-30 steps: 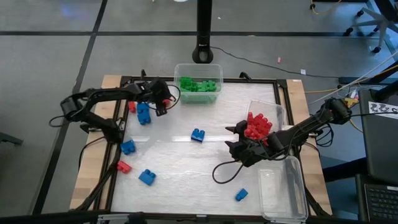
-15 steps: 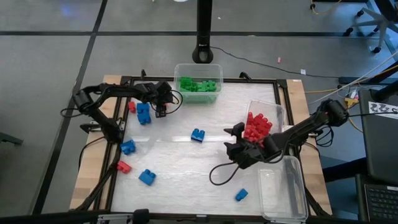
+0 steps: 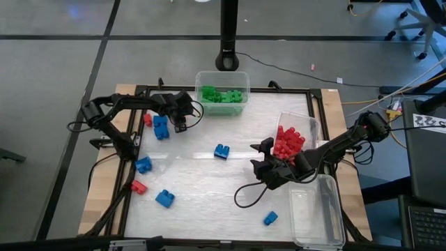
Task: Sort blocks
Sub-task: Put the red game piece into the middle right transparent bin
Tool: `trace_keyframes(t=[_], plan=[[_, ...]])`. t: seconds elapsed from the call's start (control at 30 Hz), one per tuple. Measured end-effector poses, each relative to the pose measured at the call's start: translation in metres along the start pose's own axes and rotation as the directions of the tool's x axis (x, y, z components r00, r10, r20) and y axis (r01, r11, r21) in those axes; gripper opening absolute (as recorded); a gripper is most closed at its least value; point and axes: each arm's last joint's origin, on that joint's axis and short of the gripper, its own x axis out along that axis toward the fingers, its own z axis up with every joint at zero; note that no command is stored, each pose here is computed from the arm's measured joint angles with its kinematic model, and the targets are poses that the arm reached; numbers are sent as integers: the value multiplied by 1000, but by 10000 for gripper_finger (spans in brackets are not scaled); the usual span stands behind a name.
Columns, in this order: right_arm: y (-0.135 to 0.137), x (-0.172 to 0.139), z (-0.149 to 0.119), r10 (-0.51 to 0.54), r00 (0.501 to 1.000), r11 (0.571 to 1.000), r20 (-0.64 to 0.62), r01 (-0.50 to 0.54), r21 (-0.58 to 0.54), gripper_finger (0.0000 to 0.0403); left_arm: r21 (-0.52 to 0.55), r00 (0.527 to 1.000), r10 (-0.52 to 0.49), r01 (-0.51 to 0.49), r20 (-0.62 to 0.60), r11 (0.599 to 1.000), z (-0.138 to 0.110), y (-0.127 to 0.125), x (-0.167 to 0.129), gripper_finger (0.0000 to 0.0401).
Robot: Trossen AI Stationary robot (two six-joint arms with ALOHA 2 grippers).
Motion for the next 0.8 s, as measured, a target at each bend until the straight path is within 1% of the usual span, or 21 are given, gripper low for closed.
trace_keyframes(t=[0.07, 0.1, 0.2, 0.27, 0.33, 0.47, 0.53, 0.63, 0.73, 0.8], plan=[[0, 0, 0, 0, 1000, 1000, 0, 0, 0, 333, -25, 1000, -11, 11, -3, 1000, 2, -4, -8, 124], [0, 0, 0, 1, 1000, 1000, 1, -1, 1, 333, -36, 1000, -12, 12, 15, 999, 5, -6, -15, 124], [1, 0, 0, 21, 1000, 1000, 6, -21, 2, 333, -59, 992, 4, 3, 129, 998, 18, -10, -40, 124], [1, 0, 1, 35, 999, 999, 18, -36, 10, 333, -59, 984, -20, 31, 179, 998, 20, -18, -53, 124], [1, 0, 3, 37, 999, 999, 34, -38, 26, 333, -54, 964, -55, 71, 261, 996, 24, -26, -70, 124], [-1, 0, 8, 19, 998, 998, 66, -22, 52, 333, -35, 893, -133, 164, 430, 986, 26, -42, -102, 125], [-4, 2, 11, -3, 996, 998, 84, -2, 62, 333, -3, 841, -172, 203, 513, 979, 26, -51, -118, 125], [-8, 10, 14, -49, 994, 996, 101, 42, 74, 333, 60, 735, -219, 237, 642, 970, 29, -64, -144, 126], [-17, 24, 16, -88, 988, 992, 128, 76, 99, 333, 137, 613, -274, 262, 741, 955, 32, -79, -165, 127], [-25, 35, 14, -86, 982, 989, 171, 64, 132, 333, 188, 524, -305, 264, 795, 946, 34, -89, -179, 127]])
